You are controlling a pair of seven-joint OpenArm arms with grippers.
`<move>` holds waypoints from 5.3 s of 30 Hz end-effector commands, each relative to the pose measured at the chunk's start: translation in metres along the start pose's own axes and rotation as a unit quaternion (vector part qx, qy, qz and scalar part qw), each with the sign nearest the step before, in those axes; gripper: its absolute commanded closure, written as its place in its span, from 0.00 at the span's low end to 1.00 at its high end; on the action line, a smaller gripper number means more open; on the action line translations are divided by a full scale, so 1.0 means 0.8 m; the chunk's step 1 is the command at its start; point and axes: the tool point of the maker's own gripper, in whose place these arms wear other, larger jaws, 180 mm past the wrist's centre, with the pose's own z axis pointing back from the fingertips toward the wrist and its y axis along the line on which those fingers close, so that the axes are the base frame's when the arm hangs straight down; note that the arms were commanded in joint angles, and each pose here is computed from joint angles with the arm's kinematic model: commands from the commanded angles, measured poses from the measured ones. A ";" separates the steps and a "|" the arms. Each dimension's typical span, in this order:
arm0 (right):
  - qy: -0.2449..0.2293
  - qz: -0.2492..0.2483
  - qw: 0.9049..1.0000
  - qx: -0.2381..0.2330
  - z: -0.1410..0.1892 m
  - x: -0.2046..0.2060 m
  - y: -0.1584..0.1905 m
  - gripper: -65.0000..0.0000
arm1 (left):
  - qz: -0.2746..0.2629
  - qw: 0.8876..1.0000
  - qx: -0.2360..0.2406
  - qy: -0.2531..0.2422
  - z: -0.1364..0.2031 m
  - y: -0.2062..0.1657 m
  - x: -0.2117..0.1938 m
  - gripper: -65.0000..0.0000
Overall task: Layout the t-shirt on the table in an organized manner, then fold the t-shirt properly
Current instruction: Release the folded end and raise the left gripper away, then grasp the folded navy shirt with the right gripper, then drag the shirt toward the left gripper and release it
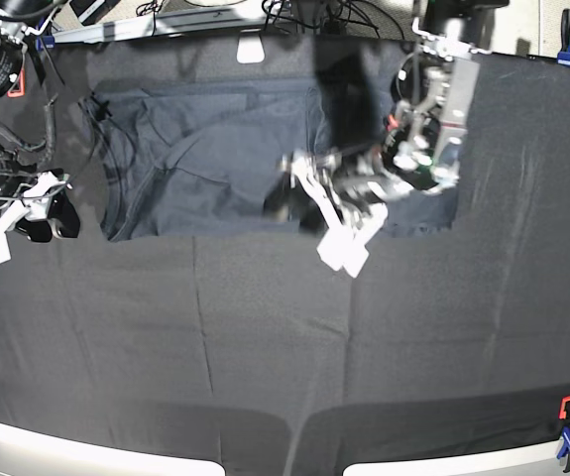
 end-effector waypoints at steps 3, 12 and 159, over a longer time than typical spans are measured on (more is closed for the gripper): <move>-0.010 0.017 1.000 0.002 0.007 0.009 -0.001 0.57 | -0.054 0.997 0.007 -0.058 0.027 -0.010 0.057 0.45; 0.036 0.023 0.999 0.016 0.024 -0.029 -0.004 0.44 | -0.043 0.986 0.126 -0.096 0.127 0.077 0.060 0.45; -0.152 0.108 0.827 0.530 -0.006 0.046 0.633 0.52 | -0.074 0.953 0.290 -0.047 0.283 0.201 0.030 0.45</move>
